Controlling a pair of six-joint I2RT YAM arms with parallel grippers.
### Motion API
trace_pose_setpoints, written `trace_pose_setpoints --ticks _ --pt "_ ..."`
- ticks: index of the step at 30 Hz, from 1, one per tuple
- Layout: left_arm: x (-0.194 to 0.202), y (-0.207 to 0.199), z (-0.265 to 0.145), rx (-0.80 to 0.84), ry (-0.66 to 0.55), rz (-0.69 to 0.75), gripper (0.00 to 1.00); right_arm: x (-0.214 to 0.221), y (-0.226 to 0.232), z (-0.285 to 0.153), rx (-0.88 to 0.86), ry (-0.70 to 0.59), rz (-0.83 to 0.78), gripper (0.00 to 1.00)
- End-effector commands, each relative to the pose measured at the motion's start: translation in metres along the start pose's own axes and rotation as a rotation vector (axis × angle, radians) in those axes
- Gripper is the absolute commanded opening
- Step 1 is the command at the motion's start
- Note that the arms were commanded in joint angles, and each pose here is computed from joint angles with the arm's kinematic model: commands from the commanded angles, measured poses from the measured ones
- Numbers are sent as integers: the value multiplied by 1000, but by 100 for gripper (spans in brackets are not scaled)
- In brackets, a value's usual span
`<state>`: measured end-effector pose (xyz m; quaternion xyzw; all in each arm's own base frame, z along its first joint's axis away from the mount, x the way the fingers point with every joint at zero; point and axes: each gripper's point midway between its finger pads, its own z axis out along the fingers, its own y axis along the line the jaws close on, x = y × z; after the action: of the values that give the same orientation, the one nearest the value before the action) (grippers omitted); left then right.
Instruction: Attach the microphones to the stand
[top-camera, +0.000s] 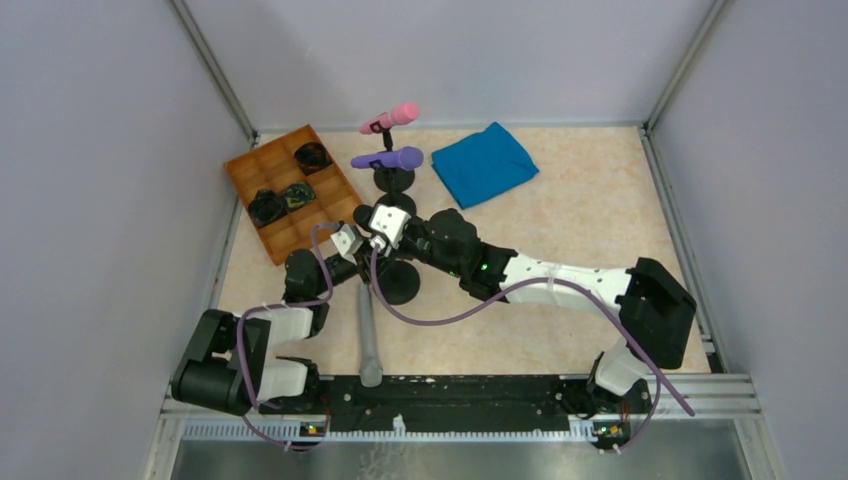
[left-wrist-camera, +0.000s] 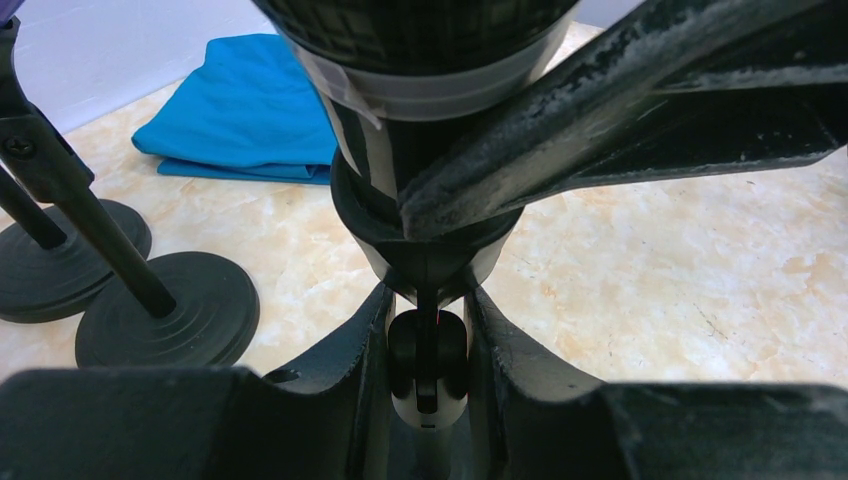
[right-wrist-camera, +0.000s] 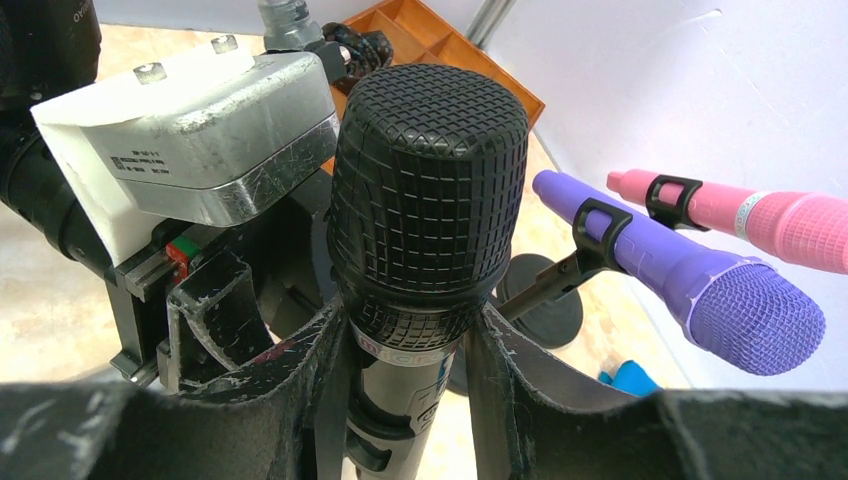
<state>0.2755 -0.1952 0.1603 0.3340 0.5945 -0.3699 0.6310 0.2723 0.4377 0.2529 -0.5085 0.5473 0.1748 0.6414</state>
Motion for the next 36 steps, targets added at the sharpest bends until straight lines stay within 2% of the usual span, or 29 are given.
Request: trace_pose_setpoints --ticks 1,16,28,36 --pt "-5 -4 4 47 -12 37 0 71 4 -5 -42 231 -62 0" --pt "-6 -5 4 47 -13 40 0 162 18 -31 -99 478 -107 0" --pt "-5 -4 3 42 -9 43 0 197 11 -56 -85 615 -172 0" --pt "-5 -3 3 37 -7 43 0 207 8 -64 -89 656 -172 0"
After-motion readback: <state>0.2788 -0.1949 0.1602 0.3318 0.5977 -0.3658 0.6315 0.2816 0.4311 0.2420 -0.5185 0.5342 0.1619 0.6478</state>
